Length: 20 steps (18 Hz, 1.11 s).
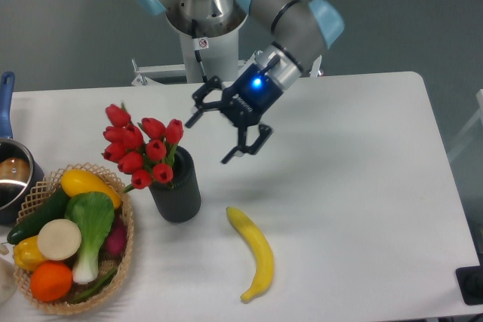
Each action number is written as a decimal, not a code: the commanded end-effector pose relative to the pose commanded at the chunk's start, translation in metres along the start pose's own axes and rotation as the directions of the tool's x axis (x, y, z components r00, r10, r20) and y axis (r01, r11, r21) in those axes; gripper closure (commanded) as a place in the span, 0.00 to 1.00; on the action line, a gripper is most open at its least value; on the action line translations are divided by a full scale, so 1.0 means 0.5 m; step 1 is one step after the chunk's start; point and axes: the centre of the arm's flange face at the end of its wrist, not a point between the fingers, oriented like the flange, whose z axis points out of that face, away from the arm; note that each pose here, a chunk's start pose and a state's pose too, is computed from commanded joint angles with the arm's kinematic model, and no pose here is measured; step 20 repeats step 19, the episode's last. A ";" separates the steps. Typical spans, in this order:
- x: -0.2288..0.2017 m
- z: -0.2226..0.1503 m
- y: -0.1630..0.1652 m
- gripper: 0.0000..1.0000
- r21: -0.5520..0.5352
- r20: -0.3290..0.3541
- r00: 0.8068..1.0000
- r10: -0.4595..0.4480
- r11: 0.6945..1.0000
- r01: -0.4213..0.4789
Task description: Insert the flowers into the vase
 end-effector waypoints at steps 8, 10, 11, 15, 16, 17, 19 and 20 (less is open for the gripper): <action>-0.140 -0.119 0.047 0.00 -0.351 0.157 0.987 0.042 0.936 0.016; -0.167 -0.116 0.071 0.00 -0.422 0.152 0.987 0.048 0.907 0.021; -0.185 -0.116 0.079 0.00 -0.448 0.148 0.987 0.059 0.894 0.014; -0.262 -0.126 0.100 0.00 -0.602 0.157 0.983 0.091 0.798 0.022; -0.279 -0.125 0.106 0.00 -0.623 0.157 0.983 0.094 0.782 0.025; -0.291 -0.126 0.110 0.00 -0.638 0.159 0.983 0.096 0.770 0.028; -0.302 -0.120 0.122 0.00 -0.645 0.156 0.984 0.090 0.764 0.033; -0.302 -0.120 0.122 0.00 -0.645 0.156 0.984 0.090 0.764 0.033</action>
